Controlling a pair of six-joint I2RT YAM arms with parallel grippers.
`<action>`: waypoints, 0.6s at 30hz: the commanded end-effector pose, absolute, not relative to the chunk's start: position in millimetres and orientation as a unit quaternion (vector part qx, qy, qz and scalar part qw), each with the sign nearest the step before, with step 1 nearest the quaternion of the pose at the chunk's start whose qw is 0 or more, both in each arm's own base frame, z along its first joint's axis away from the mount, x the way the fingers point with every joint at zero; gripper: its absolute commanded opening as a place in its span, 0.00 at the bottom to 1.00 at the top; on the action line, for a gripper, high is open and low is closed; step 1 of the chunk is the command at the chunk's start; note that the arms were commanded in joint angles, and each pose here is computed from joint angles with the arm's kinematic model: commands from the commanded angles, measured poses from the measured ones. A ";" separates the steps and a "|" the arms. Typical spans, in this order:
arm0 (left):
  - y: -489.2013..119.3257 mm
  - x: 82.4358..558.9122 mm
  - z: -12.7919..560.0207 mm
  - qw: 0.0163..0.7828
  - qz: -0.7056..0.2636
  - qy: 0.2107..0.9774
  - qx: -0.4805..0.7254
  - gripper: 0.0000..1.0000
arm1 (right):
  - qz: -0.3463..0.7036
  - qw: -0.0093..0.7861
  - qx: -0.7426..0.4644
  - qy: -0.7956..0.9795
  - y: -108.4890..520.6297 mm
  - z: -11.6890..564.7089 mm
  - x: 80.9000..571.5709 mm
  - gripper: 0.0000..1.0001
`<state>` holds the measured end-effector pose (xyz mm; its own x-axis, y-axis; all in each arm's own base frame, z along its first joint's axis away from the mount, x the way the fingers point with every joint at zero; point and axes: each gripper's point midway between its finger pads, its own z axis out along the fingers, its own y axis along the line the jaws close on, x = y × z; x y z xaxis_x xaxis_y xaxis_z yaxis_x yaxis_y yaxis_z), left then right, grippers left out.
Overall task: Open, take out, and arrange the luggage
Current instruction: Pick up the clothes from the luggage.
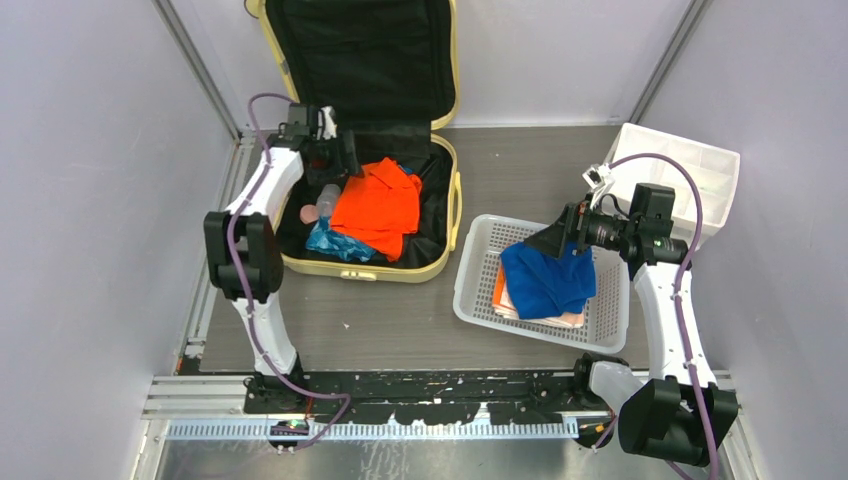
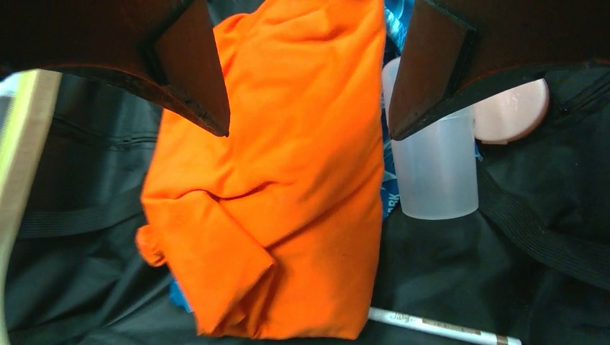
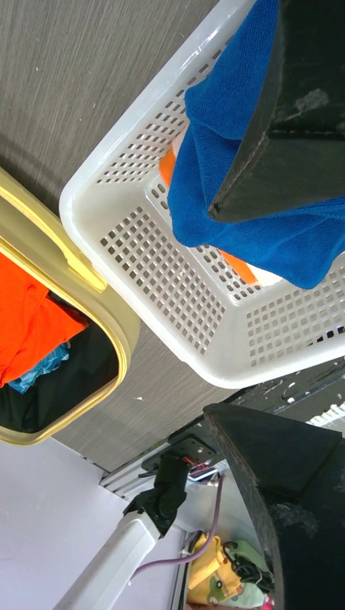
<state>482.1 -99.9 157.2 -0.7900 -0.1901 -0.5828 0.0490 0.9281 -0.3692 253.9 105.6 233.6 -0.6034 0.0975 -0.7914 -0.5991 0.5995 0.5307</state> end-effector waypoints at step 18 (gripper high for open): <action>-106.5 464.4 103.9 0.210 -0.105 0.972 0.023 0.84 | 0.402 0.437 -0.173 0.786 102.2 243.9 260.4 1.00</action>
<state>463.0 -109.7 89.5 -0.9162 -0.0236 -0.4000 0.0656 0.9760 -0.2078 255.1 104.3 232.4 -0.6021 0.0949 -0.7928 -0.5954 0.6082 0.5249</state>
